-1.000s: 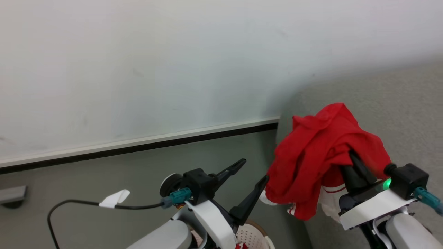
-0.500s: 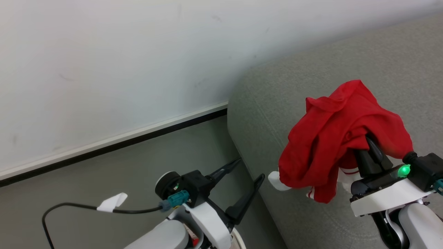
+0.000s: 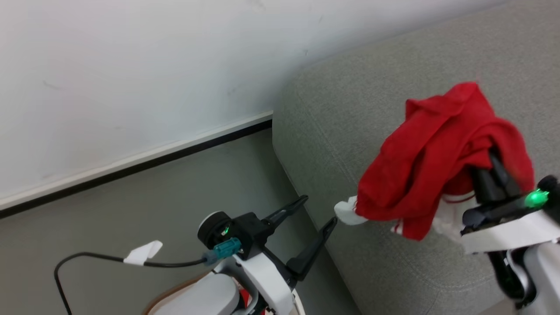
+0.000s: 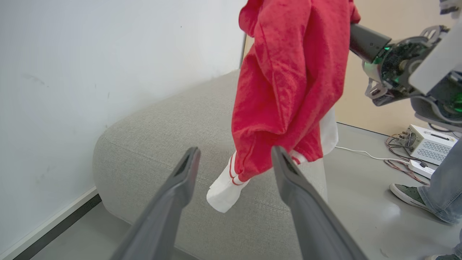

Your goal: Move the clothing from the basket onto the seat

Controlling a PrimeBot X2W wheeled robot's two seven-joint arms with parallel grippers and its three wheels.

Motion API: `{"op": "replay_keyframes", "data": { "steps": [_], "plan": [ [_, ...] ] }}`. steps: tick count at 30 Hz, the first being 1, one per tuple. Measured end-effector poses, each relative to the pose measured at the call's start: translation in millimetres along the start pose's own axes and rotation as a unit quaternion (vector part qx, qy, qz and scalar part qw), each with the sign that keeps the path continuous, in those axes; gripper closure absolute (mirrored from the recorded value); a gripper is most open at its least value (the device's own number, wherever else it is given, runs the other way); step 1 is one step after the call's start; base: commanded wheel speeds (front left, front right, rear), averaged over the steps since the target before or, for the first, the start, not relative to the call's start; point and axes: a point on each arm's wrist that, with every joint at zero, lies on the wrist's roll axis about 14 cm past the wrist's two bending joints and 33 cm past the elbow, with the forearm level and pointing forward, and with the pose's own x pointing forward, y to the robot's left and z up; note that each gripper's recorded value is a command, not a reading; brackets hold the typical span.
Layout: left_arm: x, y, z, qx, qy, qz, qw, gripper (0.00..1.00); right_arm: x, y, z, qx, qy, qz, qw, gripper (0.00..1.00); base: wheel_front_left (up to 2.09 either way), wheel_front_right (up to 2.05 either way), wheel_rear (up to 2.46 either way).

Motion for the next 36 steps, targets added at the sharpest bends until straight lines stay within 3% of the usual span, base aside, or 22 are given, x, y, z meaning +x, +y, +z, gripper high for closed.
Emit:
{"op": "replay_keyframes", "data": {
  "steps": [8, 16, 24, 28, 32, 33, 36],
  "plan": [
    [1, 26, -9, -0.020, -0.002, 0.011, 1.000, 0.00, 42, -18, 13, -0.023, -0.023, -0.007, 0.999, 1.00, 0.00, 0.00, 0.00],
    [-5, 73, -31, -0.032, 0.005, 0.039, 0.999, 0.00, 105, -54, 4, -0.035, -0.023, -0.033, 0.999, 1.00, 0.00, 0.00, 0.00],
    [-25, 118, -66, -0.050, 0.024, 0.083, 0.995, 0.00, 154, -80, -54, -0.052, 0.031, -0.054, 0.997, 1.00, 0.00, 0.00, 0.00],
    [-40, 136, -81, -0.057, 0.033, 0.113, 0.992, 0.00, 159, -97, -108, -0.067, 0.102, -0.068, 0.990, 1.00, 0.00, 0.00, 0.00],
    [-52, 145, -90, -0.060, 0.040, 0.131, 0.989, 0.00, 145, -102, -164, -0.074, 0.201, -0.069, 0.974, 1.00, 0.00, 0.00, 0.00],
    [-52, 145, -90, -0.060, 0.040, 0.131, 0.989, 0.00, 145, -102, -164, -0.074, 0.201, -0.069, 0.974, 1.00, 0.00, 0.00, 0.00],
    [-55, 149, -92, -0.058, 0.044, 0.139, 0.988, 0.00, 135, -113, -184, -0.070, 0.268, -0.084, 0.957, 1.00, 0.00, 0.00, 0.00]
  ]
}}
